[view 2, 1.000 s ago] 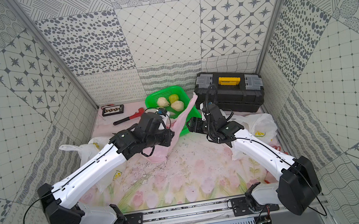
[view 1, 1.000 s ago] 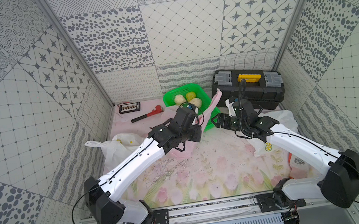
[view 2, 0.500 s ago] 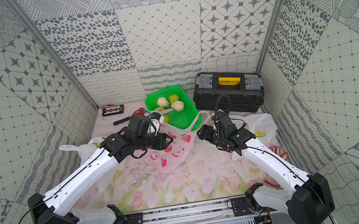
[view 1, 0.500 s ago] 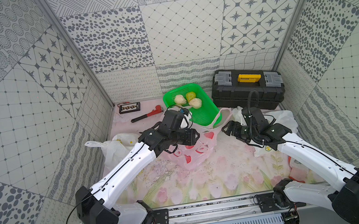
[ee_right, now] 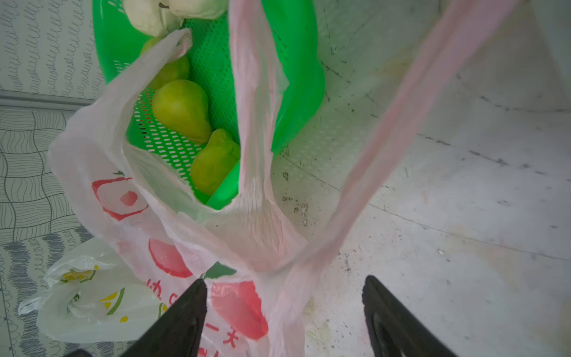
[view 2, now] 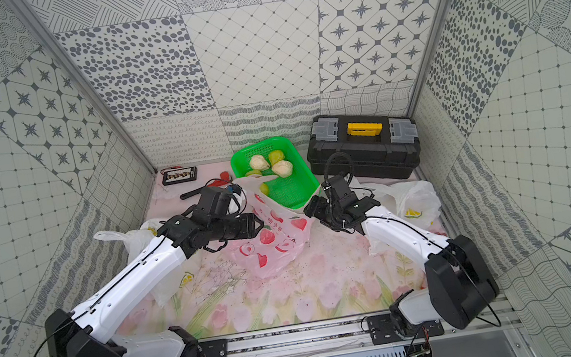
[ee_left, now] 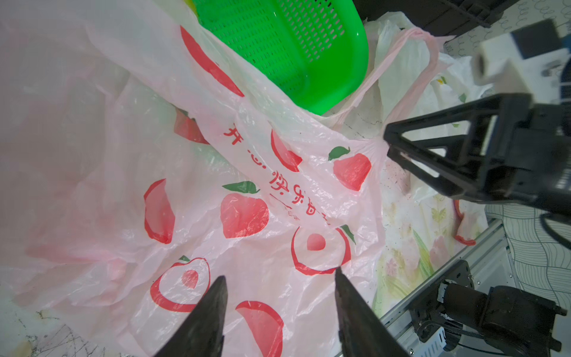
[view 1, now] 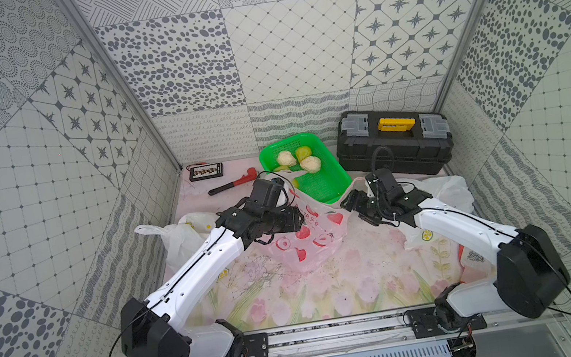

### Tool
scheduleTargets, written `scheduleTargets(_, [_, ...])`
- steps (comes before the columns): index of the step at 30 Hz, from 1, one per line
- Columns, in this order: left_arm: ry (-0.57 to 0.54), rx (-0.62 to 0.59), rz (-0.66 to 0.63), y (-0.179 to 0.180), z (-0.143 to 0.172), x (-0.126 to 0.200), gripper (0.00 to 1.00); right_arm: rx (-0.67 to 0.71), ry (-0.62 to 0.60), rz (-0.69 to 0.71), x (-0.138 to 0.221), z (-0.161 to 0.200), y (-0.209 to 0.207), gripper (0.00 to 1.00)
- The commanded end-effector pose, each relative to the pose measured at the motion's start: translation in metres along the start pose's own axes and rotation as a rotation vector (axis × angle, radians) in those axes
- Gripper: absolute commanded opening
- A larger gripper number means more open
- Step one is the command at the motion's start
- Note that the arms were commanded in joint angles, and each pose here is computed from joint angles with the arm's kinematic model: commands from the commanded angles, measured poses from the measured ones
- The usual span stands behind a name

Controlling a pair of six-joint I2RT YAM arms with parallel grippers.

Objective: Place the pears into plastic bags & tie knots
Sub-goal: Place the plastic bag at the center of the board, then pick up the plastic bag at the center of the board.

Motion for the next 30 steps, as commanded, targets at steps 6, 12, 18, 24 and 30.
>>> scheduleTargets(6, [-0.093,-0.014,-0.217,0.034,-0.007,0.038,0.58,0.151,-0.012,-0.344,-0.001,0.026,0.080,0.26])
scheduleTargets(12, [-0.145,0.155,-0.146,0.047,-0.019,0.060,0.64,0.420,-0.081,-0.564,0.054,0.051,0.128,0.00])
scheduleTargets(18, [-0.253,0.432,-0.082,0.067,-0.033,0.104,0.70,0.636,-0.277,-0.833,0.115,0.070,0.170,0.00])
scheduleTargets(24, [-0.252,0.532,0.070,0.050,-0.035,0.097,0.86,0.726,-0.311,-0.971,0.133,0.095,0.188,0.00])
scheduleTargets(30, [-0.307,0.567,0.152,0.046,-0.049,0.085,0.91,0.781,-0.281,-1.005,0.129,0.118,0.192,0.00])
Point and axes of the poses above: each gripper's point midway between its finger pads, its own x axis back along the fingers, its own y axis along the line the jaws close on, z = x × y, the point moved 2 cm from there along x, back along the fingers, and after that the axes turned 9 degrees about -x, right-handed, at the moved point
